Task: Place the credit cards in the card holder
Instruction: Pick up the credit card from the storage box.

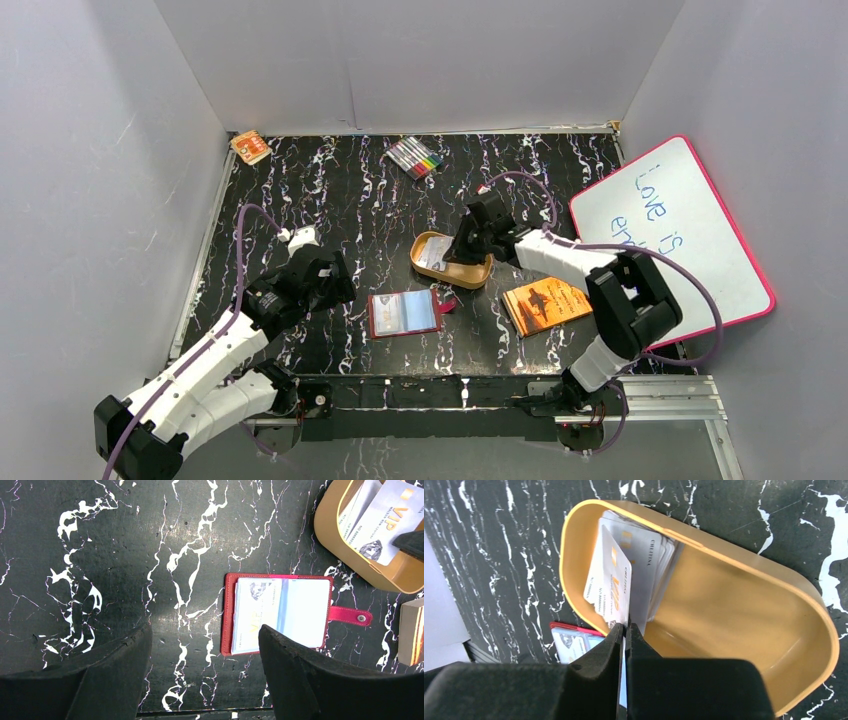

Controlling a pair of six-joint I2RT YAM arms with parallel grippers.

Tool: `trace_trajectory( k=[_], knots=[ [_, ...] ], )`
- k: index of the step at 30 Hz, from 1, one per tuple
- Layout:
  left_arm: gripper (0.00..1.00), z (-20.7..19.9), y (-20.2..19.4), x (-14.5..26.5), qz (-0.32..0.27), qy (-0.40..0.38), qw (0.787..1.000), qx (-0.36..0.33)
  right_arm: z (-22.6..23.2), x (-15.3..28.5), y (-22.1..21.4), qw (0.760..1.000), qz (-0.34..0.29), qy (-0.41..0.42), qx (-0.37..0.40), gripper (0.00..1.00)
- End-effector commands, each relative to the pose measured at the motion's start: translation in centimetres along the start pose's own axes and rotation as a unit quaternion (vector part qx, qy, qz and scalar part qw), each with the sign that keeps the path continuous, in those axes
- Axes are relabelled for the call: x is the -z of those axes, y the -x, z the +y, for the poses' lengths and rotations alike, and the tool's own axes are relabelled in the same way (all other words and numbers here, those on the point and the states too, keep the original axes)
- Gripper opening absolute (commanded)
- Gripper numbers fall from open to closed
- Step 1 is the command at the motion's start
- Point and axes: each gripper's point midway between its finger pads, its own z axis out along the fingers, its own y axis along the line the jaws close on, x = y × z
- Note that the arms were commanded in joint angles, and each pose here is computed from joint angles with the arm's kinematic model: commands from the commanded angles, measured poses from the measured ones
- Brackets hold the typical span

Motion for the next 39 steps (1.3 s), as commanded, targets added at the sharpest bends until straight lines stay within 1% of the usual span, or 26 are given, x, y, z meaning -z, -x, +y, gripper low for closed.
trace_trajectory(
  k=[1, 6, 12, 15, 19, 21, 23, 26, 30, 31, 34, 36, 39],
  knots=[
    [0.75, 0.2, 0.2, 0.0, -0.007, 0.005, 1.000, -0.003, 0.1, 1.7, 0.4, 1.000, -0.016, 0.005, 0.001, 0.08],
    [0.75, 0.3, 0.3, 0.0, -0.008, 0.006, 1.000, -0.003, 0.7, 2.6, 0.6, 1.000, -0.022, 0.015, -0.002, 0.00],
    [0.75, 0.3, 0.3, 0.1, -0.010, 0.005, 1.000, -0.002, 2.1, 4.2, 1.4, 0.999, -0.030, 0.039, -0.022, 0.00],
    [0.75, 0.4, 0.3, 0.1, -0.011, 0.006, 1.000, -0.001, 3.4, 5.7, 1.9, 0.996, -0.026, 0.065, -0.058, 0.00],
    [0.75, 0.4, 0.4, 0.4, -0.013, 0.007, 1.000, 0.001, 5.4, 8.9, 2.8, 0.987, -0.019, 0.095, -0.132, 0.00],
    [0.75, 0.4, 0.6, 0.5, -0.016, 0.006, 1.000, 0.003, 6.0, 10.6, 3.2, 0.980, 0.005, 0.110, -0.166, 0.00],
    [0.75, 0.4, 0.7, 0.6, -0.020, 0.004, 1.000, 0.004, 6.7, 12.3, 3.0, 0.969, 0.043, 0.134, -0.202, 0.00],
    [0.75, 0.4, 0.8, 0.7, -0.022, 0.004, 1.000, 0.005, 8.4, 14.9, 2.6, 0.953, 0.087, 0.185, -0.224, 0.00],
    [0.75, 0.4, 0.9, 0.8, -0.026, 0.002, 1.000, 0.008, 11.5, 18.1, 1.1, 0.920, 0.154, 0.301, -0.199, 0.00],
    [0.75, 0.4, 0.9, 0.8, -0.027, 0.000, 1.000, 0.008, 11.8, 18.6, 0.6, 0.914, 0.168, 0.318, -0.190, 0.00],
    [0.75, 0.4, 1.1, 0.9, -0.033, -0.004, 0.999, 0.011, 11.6, 19.2, -0.7, 0.909, 0.190, 0.331, -0.166, 0.00],
    [0.75, 0.4, 1.1, 1.0, -0.035, -0.006, 0.999, 0.011, 11.6, 19.9, -1.4, 0.902, 0.208, 0.344, -0.156, 0.00],
    [0.75, 0.3, 1.2, 1.0, -0.037, -0.008, 0.999, 0.012, 11.7, 20.6, -1.7, 0.900, 0.207, 0.355, -0.146, 0.00]
  ],
)
